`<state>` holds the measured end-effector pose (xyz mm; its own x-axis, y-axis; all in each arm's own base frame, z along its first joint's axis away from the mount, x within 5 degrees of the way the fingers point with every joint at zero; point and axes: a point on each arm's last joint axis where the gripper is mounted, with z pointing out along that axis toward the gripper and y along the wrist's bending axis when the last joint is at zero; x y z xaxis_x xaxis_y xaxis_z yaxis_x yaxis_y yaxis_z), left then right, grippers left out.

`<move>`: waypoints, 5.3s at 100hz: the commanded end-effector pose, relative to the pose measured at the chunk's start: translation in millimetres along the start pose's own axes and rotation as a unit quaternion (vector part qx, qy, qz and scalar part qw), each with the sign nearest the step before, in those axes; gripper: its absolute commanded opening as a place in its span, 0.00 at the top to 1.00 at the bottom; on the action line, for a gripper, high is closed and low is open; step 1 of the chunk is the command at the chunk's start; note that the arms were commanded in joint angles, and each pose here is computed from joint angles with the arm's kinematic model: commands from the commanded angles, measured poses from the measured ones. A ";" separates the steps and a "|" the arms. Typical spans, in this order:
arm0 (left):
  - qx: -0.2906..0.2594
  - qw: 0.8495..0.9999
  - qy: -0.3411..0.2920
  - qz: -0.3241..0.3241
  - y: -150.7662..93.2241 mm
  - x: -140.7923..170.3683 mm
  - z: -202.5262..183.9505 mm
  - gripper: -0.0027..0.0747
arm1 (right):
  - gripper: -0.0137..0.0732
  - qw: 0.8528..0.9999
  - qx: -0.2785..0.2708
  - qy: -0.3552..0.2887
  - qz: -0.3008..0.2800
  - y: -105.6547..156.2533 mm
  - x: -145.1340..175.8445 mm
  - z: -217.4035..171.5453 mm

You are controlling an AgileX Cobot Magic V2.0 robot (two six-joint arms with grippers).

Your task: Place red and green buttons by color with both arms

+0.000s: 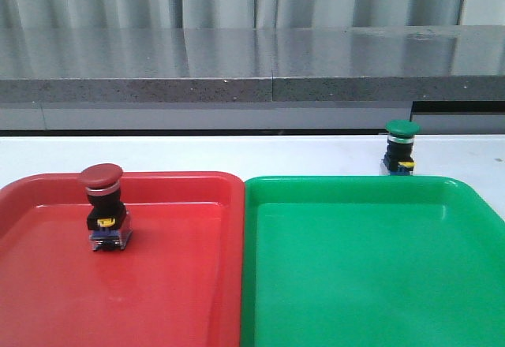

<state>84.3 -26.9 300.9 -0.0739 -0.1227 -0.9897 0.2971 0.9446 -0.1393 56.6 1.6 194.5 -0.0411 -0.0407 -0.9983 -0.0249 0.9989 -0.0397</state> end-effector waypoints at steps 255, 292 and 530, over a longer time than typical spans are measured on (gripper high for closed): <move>-0.084 0.991 -0.100 0.024 23.4 93.0 -31.7 0.99 | 0.92 0.998 0.009 -0.062 -0.007 -1.5 -14.0 -2.8; -0.085 0.991 -0.100 0.024 23.5 93.0 -31.7 0.99 | 0.92 0.981 0.022 -0.191 -0.007 -4.4 -61.0 -14.2; -0.085 0.991 -0.100 0.024 23.5 93.0 -31.7 0.99 | 0.14 0.954 -0.036 0.281 0.094 -0.2 -169.9 240.9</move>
<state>55.4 -6.3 211.7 0.0661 -0.1071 -0.9920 0.1205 0.9878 -0.0986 285.3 14.6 335.0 -0.6675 0.1028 -0.7374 -0.0256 0.9867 0.1608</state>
